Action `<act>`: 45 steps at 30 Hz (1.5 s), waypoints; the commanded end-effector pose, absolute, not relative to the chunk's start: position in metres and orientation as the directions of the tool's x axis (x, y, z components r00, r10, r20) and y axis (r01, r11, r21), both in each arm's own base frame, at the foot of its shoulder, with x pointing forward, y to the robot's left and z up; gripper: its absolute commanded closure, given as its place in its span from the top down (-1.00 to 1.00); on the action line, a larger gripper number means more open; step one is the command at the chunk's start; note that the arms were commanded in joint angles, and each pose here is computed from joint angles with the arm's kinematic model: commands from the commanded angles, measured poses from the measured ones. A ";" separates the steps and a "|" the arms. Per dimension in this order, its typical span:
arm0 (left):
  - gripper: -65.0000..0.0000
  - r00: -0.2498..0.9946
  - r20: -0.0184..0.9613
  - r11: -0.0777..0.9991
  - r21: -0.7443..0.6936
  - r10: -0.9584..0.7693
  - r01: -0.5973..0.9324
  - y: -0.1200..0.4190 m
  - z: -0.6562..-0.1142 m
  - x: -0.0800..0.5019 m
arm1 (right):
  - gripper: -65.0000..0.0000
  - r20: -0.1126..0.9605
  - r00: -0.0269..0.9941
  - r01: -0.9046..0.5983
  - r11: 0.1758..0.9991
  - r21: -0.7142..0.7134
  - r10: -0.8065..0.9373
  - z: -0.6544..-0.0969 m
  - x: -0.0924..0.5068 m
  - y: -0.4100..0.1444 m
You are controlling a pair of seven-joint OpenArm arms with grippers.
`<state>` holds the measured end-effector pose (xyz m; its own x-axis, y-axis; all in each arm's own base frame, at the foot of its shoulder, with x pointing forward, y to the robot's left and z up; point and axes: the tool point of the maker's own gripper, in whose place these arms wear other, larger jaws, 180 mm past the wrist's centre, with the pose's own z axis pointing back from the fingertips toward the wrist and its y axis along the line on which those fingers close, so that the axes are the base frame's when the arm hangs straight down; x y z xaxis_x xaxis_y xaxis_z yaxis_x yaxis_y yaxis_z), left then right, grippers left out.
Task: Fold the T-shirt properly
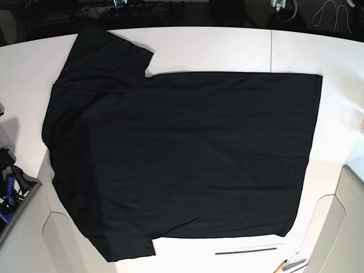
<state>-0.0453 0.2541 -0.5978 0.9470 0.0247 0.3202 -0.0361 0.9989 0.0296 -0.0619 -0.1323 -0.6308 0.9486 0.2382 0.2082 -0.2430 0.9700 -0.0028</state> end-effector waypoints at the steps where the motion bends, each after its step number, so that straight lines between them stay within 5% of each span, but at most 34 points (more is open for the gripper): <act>1: -1.00 0.944 0.330 1.000 0.012 0.012 -0.016 0.263 -0.586 -0.051 | -1.00 0.212 0.946 -0.249 0.969 -0.005 0.244 -0.623 -0.075 -0.140; 14: -1.00 0.914 0.390 0.947 -0.237 -0.114 0.219 0.238 -0.440 -0.049 | -1.00 0.375 0.883 -0.334 0.939 0.083 0.282 -0.456 -0.112 -0.158; 18: -1.00 0.882 0.468 0.889 -0.379 -0.055 0.256 0.215 -0.388 -0.018 | -1.00 0.521 0.826 -0.306 0.947 0.093 0.216 -0.394 -0.061 -0.143; 25: -1.00 0.794 0.602 0.897 -0.396 0.091 0.197 0.234 -0.341 0.053 | -1.00 0.712 0.702 -0.110 0.983 0.147 -0.028 -0.333 0.042 -0.154; 39: -1.00 0.725 0.651 0.870 -0.470 0.224 0.153 0.218 -0.341 0.104 | -1.00 0.803 0.383 0.231 0.889 0.394 -0.456 -0.324 0.139 -0.191; 45: -1.00 0.696 0.673 0.857 -0.489 0.250 0.165 0.214 -0.336 0.121 | -1.00 0.899 0.353 0.243 0.954 0.179 -0.258 -0.313 0.160 -0.225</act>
